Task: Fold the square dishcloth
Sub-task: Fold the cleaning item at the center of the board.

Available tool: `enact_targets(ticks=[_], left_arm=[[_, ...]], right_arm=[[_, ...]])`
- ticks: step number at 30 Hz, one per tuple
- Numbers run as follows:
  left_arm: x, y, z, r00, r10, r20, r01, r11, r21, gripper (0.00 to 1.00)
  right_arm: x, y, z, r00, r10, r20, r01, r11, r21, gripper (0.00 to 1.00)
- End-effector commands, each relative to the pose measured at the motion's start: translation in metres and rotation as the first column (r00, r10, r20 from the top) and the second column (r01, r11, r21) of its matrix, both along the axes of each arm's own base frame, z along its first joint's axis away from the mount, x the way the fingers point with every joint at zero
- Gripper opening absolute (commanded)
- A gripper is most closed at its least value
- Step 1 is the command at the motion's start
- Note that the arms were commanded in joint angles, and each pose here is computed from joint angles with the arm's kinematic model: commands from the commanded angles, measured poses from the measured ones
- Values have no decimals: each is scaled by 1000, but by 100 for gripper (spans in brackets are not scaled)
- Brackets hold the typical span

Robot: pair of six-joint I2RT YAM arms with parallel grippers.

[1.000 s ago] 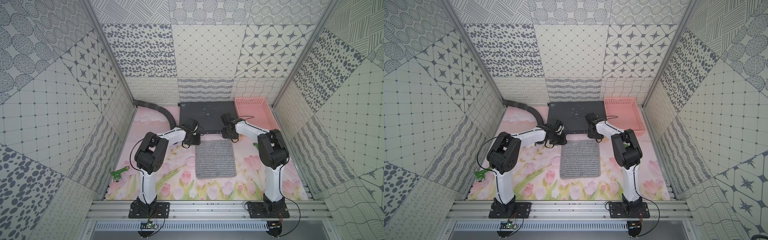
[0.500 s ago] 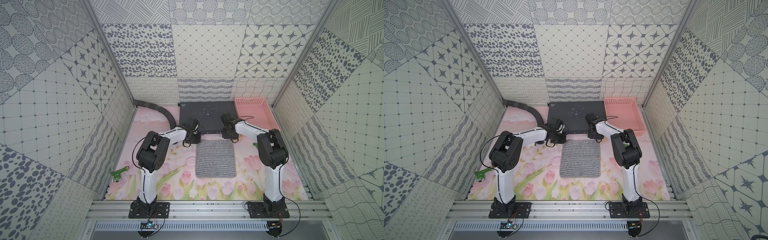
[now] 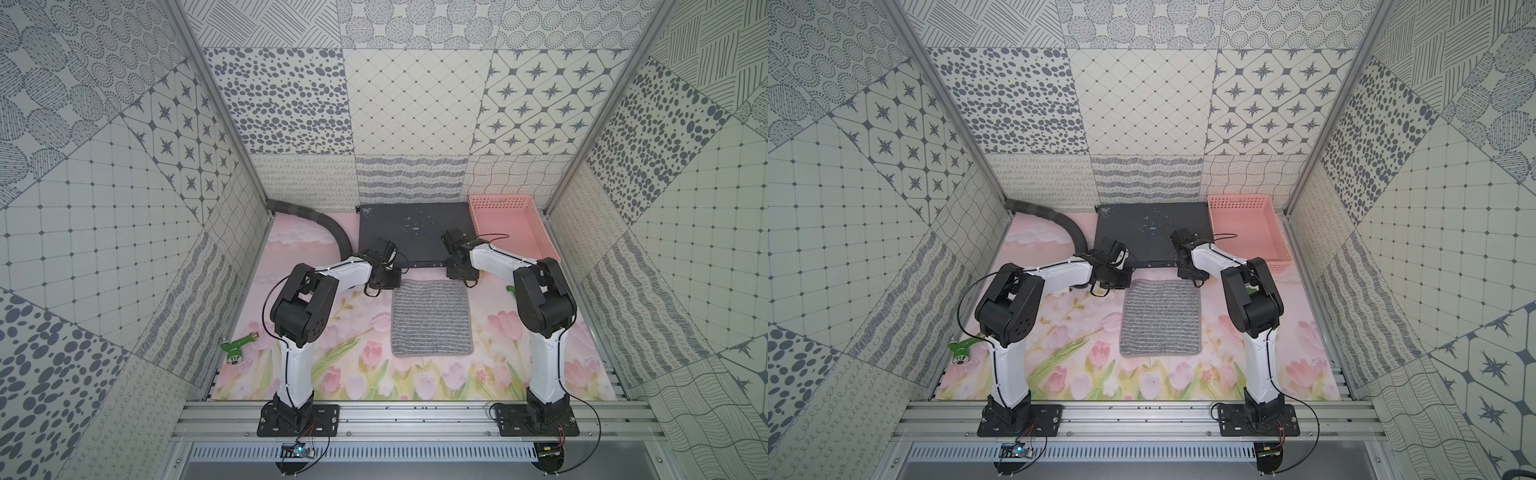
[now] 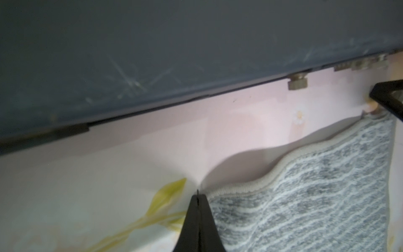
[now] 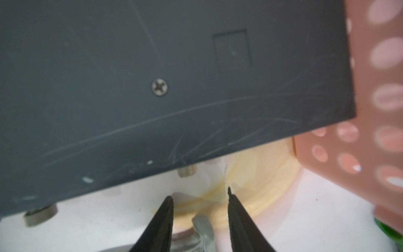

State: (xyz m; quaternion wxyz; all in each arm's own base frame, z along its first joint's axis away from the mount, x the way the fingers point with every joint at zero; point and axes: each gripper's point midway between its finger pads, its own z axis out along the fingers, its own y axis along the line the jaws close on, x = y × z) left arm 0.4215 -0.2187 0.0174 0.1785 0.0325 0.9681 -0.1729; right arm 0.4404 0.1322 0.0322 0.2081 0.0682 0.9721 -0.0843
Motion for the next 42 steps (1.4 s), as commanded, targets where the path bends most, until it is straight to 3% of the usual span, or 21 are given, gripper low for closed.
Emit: enact_targets(ticks=[1,11,16,28,42], left_arm=[[-18,12,-9,998,1,-57,1,999,45,0],[-15,11,-5,999,3,-38,-2,999,36,0],[-7,6,11,999,-12,48,12,1000,-1,0],[-3,1,62,944,-17,329,49,995,-92,0],[12,-5,97,875,-12,484,81,989,-123,0]], right_arm=[[4,-2,3,1000,-3,25,3,1000,-1,41],[9,6,3,999,20,37,-21,999,36,20],[10,1,15,998,23,64,-24,1000,16,11],[21,-6,47,989,25,147,-28,999,17,9],[35,-3,73,975,30,219,-46,997,68,3]])
